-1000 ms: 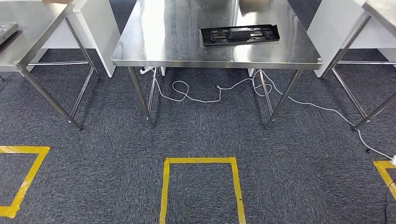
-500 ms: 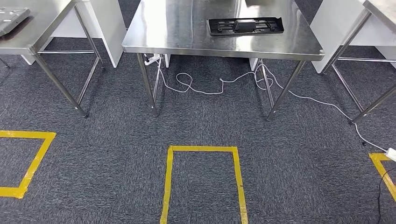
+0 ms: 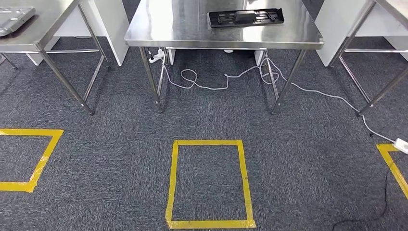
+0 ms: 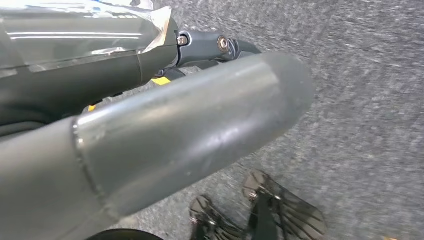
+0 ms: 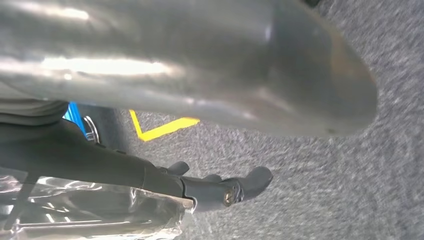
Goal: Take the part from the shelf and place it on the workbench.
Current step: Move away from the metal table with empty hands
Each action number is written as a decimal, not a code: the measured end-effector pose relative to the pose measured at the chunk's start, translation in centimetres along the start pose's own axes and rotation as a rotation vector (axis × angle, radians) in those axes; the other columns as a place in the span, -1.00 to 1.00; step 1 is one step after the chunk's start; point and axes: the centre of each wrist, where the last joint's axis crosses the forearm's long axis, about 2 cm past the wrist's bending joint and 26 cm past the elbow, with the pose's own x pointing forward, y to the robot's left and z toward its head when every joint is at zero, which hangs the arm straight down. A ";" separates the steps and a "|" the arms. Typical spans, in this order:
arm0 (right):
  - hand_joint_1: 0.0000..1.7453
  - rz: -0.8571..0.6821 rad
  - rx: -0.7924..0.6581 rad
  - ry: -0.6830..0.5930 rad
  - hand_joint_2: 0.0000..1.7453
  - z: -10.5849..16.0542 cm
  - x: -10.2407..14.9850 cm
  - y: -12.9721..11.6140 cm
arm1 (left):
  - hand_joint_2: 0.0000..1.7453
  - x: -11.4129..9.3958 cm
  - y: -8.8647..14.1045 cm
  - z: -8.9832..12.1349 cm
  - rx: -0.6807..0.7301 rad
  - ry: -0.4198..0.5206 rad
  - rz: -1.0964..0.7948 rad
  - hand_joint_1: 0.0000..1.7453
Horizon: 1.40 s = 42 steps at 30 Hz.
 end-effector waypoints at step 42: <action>-1.00 -0.072 -0.061 0.046 -1.00 0.0 -0.9 -0.2 | -1.00 0.7 0.5 -0.4 -0.048 -0.067 -0.149 -1.00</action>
